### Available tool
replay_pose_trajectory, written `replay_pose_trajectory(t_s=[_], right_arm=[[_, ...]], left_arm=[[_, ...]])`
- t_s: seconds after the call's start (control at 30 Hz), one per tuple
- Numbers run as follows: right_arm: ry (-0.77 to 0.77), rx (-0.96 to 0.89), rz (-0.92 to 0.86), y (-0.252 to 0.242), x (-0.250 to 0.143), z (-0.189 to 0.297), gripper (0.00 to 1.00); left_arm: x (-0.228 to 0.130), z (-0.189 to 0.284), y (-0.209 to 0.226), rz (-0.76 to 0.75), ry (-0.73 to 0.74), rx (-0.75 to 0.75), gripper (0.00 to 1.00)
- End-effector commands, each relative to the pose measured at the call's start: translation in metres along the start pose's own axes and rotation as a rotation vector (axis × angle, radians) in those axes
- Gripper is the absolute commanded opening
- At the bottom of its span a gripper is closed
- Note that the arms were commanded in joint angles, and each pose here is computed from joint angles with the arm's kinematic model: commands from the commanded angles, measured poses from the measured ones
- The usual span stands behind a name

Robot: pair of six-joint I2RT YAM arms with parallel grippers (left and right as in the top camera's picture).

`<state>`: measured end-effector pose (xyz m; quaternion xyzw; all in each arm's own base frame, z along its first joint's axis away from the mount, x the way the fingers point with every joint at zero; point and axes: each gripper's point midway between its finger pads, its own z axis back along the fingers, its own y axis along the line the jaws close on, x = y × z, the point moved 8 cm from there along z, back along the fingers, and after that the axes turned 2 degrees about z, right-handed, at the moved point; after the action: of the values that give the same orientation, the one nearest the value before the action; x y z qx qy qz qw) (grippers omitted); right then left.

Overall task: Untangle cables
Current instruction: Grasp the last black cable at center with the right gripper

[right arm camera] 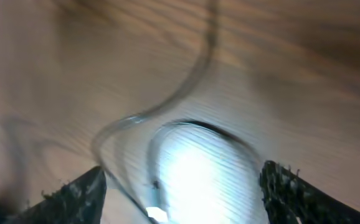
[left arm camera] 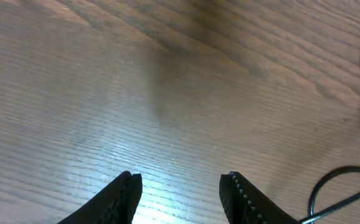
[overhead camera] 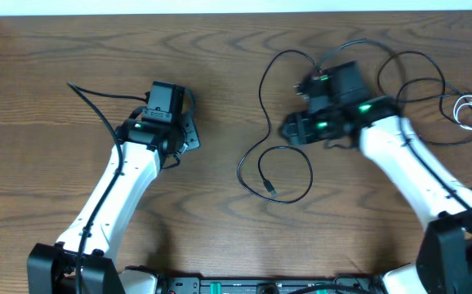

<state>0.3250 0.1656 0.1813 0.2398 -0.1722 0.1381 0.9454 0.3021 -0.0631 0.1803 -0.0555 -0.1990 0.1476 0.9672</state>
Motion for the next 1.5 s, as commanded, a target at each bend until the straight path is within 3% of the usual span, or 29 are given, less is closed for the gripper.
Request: replay_pose_trajectory(t_s=[0.0,0.3,0.43,0.53,0.6,0.63,0.7,0.73,0.77,0.87,1.07,1.27,1.47], right_arm=[[0.056,0.022,-0.238,0.02,-0.01,-0.025,0.75],[0.109,-0.114,-0.55,0.03,-0.029,-0.08,0.74],[0.064,-0.092,-0.589,0.026,-0.022,-0.102,0.75],[0.004,-0.055,-0.57,0.025,-0.011,-0.117,0.7],[-0.031,-0.043,-0.56,0.025,-0.006,-0.122,0.61],[-0.049,-0.044,-0.556,0.025,-0.003,-0.122,0.49],[-0.07,-0.067,-0.547,0.022,-0.002,-0.123,0.13],[-0.073,-0.074,-0.534,0.02,-0.001,-0.123,0.06],[-0.075,-0.076,-0.511,0.019,0.0,-0.122,0.01],[-0.089,-0.106,-0.41,0.009,0.004,-0.114,0.01],[-0.149,-0.319,-0.254,-0.046,0.033,-0.04,0.01],[-0.288,-0.468,-0.201,-0.1,0.063,0.088,0.01],[-0.486,-0.644,-0.241,-0.153,0.065,0.218,0.01]], left_arm=[[0.002,0.001,0.002,-0.006,-0.005,0.017,0.46],[0.0,0.001,0.001,-0.007,0.011,0.008,0.46],[-0.001,0.001,0.002,-0.007,0.013,0.01,0.46],[-0.001,0.001,0.002,-0.007,0.013,0.01,0.46],[-0.001,0.001,0.002,-0.007,0.013,0.01,0.46],[-0.001,0.001,0.002,-0.007,0.013,0.01,0.46],[-0.001,0.001,0.002,-0.007,0.014,0.01,0.46],[-0.001,0.001,0.002,-0.007,0.014,0.01,0.46],[-0.001,0.001,0.002,-0.007,0.014,0.01,0.46],[-0.001,0.001,0.002,-0.007,0.014,0.01,0.46],[-0.001,0.001,0.002,-0.007,0.017,0.009,0.46],[-0.001,0.001,0.002,-0.007,0.017,0.009,0.46],[-0.001,0.001,0.001,-0.006,0.014,0.007,0.46]])
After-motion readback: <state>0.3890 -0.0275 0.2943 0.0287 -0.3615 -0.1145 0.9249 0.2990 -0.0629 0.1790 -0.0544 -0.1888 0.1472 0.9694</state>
